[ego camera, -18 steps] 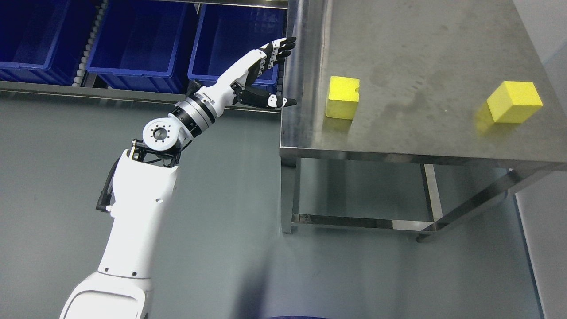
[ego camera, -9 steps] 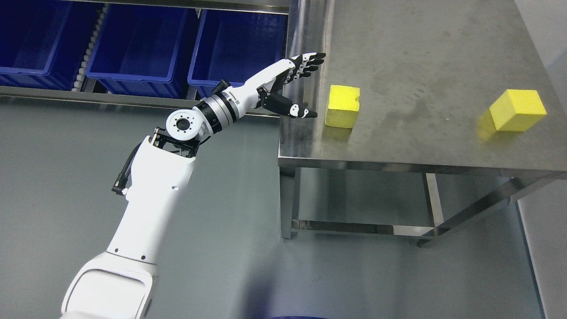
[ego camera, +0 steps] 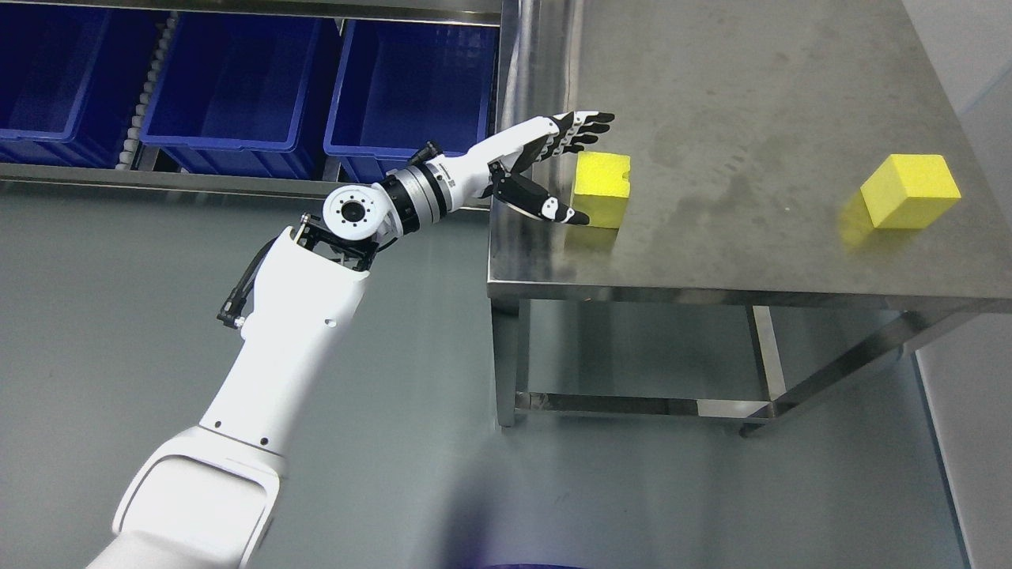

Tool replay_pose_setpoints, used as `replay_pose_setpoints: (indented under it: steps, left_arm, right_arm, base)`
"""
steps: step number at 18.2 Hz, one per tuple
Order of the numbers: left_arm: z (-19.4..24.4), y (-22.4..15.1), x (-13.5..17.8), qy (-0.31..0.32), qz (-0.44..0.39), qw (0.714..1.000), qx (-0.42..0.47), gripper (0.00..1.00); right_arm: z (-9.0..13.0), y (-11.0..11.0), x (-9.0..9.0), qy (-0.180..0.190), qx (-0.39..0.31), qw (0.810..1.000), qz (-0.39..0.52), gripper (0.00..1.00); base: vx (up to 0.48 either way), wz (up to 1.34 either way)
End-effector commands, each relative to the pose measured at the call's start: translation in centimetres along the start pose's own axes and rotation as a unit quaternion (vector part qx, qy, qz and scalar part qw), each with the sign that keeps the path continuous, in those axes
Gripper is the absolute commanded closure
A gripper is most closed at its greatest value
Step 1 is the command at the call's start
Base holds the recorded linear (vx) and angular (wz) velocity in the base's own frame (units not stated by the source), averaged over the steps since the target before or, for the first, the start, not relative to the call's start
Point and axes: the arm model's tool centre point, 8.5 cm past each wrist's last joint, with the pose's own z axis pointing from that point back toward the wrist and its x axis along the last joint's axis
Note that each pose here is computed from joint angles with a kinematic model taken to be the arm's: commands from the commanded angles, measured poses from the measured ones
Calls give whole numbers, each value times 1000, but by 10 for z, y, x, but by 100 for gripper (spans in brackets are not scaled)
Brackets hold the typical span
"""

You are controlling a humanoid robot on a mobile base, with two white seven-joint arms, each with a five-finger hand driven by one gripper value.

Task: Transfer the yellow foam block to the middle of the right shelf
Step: 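Close the left hand around the yellow foam cube and lift it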

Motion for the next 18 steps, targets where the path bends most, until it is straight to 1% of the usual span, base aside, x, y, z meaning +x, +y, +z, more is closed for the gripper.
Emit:
replay_pose_setpoints:
  steps: [1, 3, 5, 10, 11, 12, 14, 16, 17, 18]
  left_arm:
    - [-8, -19, -24, 48, 1, 998, -41, 2]
    - [-8, -19, -28, 55, 3, 998, -43, 4]
    - [-8, -18, -31, 60, 3, 997, -42, 9]
    - [-5, -12, -31, 56, 10, 998, -31, 38]
    - [-3, -7, -30, 50, 14, 998, -24, 46]
    - [0, -3, -29, 48, 17, 999, -17, 53]
    - [3, 4, -26, 35, 27, 999, -3, 60]
    - [9, 17, -15, -6, 50, 998, 22, 67]
    - [16, 29, -6, -41, 67, 996, 45, 70]
    - [24, 44, 11, -90, 86, 989, 73, 71]
  right_arm:
    - [0, -11, -9, 3, -9, 1000, -4, 0]
    - [0, -11, -9, 3, -9, 1000, -4, 0]
    - [0, -11, -10, 3, -9, 1000, -4, 0]
    - [0, -11, -9, 3, -9, 1000, -4, 0]
    - [0, -11, -10, 3, -9, 1000, -4, 0]
    - [0, -11, -10, 3, -9, 1000, -4, 0]
    - [0, -11, -9, 3, -9, 1000, -4, 0]
    - [0, -11, -9, 3, -9, 1000, -4, 0]
    - [0, -11, -10, 3, -9, 1000, -4, 0]
    - [0, -11, -10, 3, -9, 1000, -4, 0]
  base:
    - [-7, 41]
    - [0, 0]
    - [0, 0]
    - [0, 5]
    - [1, 24]
    - [4, 30]
    - [4, 30]
    - [4, 42]
    - [5, 33]
    - [5, 91]
